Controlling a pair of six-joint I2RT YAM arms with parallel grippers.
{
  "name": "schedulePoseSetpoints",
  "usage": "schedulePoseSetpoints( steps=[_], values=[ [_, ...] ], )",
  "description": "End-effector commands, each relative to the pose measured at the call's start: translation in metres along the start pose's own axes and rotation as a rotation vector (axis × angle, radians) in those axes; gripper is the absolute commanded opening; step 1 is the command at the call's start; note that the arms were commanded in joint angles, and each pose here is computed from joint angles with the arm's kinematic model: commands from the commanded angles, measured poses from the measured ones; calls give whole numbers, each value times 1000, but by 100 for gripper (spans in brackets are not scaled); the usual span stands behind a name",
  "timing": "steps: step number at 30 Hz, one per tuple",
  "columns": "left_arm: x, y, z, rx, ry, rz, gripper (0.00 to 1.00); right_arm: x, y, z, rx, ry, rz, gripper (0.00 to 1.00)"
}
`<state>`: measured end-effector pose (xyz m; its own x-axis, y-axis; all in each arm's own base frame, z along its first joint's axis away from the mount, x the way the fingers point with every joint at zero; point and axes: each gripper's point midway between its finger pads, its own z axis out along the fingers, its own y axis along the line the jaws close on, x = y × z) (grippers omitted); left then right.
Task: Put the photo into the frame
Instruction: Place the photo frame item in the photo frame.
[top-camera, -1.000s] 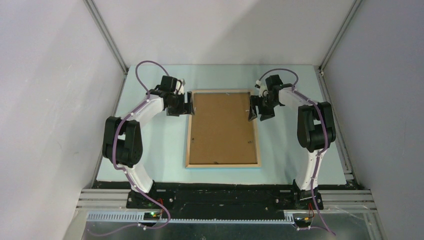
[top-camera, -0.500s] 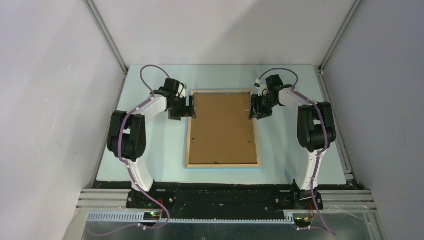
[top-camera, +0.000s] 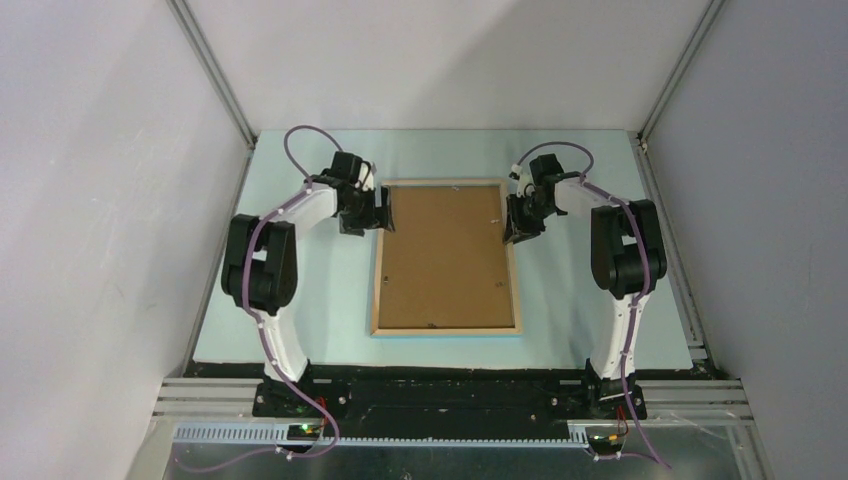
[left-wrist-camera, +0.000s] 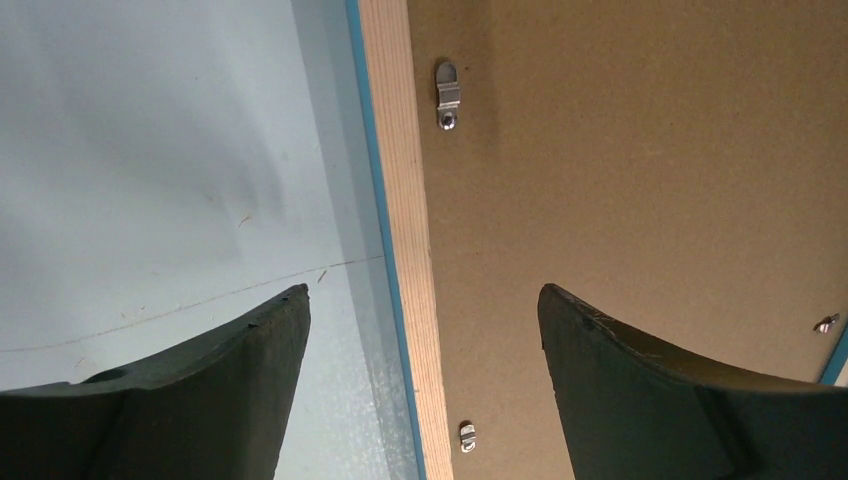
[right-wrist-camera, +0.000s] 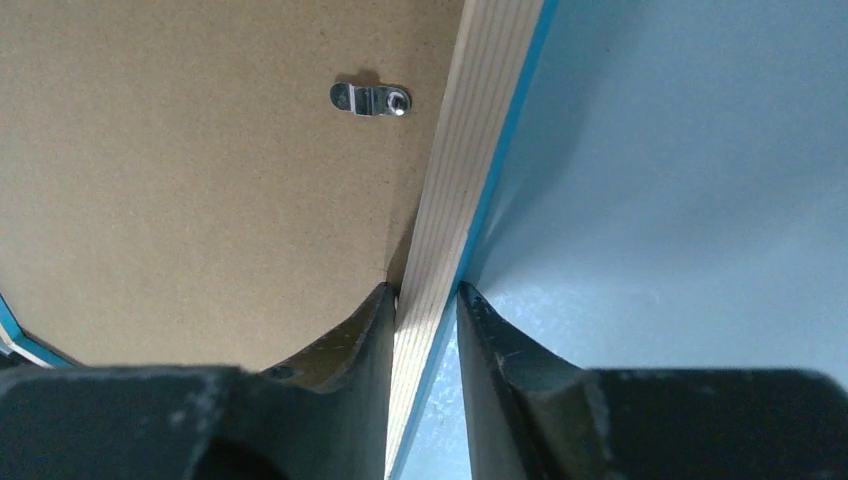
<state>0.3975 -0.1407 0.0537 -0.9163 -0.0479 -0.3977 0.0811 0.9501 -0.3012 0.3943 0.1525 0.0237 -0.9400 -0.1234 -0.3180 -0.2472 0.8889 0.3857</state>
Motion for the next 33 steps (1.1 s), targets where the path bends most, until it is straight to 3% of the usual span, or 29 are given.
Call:
schedulePoseSetpoints(
  steps=[1,7,11,33],
  values=[
    [-17,-4,-2,16,-22,1,89,-1,-2,4,26,-1,-14,28],
    [-21,-6,3,21,-12,4,89,8,-3,-1,23,22,-8,8],
    [-24,-7,7,21,-4,3,89,15,-6,-5,22,41,3,0],
    [-33,-12,36,-114,43,108,74,42,-11,-21,16,84,-65,0]
  ],
)
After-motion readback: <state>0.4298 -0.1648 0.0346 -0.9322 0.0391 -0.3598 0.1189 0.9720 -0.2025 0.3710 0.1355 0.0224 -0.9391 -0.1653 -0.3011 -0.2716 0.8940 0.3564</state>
